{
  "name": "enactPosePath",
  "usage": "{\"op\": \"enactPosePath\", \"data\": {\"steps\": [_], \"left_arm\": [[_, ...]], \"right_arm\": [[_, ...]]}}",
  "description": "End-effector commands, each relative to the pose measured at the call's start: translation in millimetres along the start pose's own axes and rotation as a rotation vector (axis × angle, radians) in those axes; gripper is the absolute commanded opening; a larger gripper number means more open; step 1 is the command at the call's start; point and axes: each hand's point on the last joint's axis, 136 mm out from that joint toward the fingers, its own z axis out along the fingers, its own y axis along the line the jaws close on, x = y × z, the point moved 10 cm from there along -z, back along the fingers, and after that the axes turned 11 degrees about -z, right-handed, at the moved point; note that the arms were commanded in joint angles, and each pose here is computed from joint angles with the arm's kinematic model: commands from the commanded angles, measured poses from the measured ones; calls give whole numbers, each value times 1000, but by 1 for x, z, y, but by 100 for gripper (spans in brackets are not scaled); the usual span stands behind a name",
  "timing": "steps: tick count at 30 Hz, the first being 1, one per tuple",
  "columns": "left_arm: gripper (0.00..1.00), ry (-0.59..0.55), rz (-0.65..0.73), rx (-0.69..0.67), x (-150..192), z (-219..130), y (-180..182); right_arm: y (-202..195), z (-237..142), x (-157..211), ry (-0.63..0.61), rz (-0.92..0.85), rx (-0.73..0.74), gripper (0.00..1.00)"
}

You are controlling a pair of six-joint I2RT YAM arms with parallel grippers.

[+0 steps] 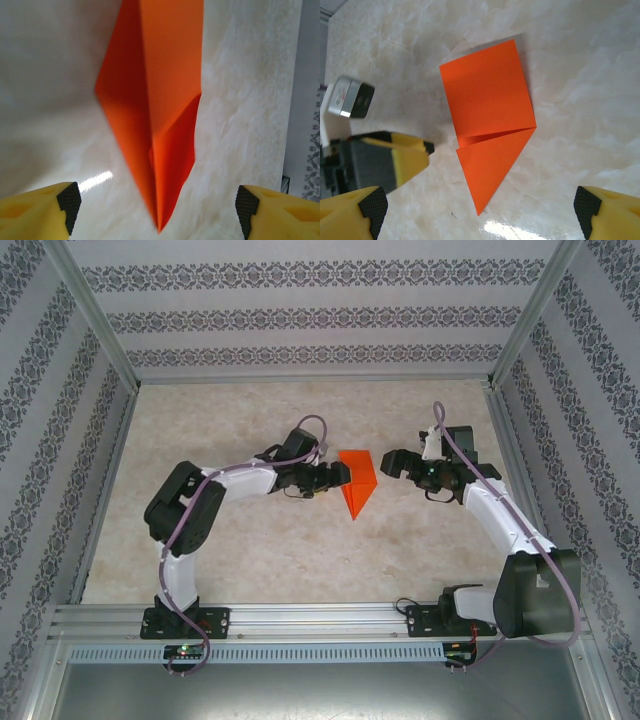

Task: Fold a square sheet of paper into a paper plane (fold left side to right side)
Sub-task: Move the paper to the center of the table.

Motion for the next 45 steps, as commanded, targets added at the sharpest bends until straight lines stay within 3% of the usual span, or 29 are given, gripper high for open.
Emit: {"op": "enactPosePath", "data": {"steps": [1, 15, 38, 45], "left_arm": [[80, -9, 21, 59, -13, 13, -16], [54, 1, -5, 108, -39, 43, -7], [1, -30, 36, 134, -51, 25, -7], [0, -46, 92, 157, -43, -14, 0]], "right_arm": [[2, -4, 3, -18, -6, -26, 98], [4, -9, 9, -10, -3, -40, 98], [4, -4, 14, 31, -4, -98, 98], [5, 16, 5, 103, 5, -219, 98]]}}
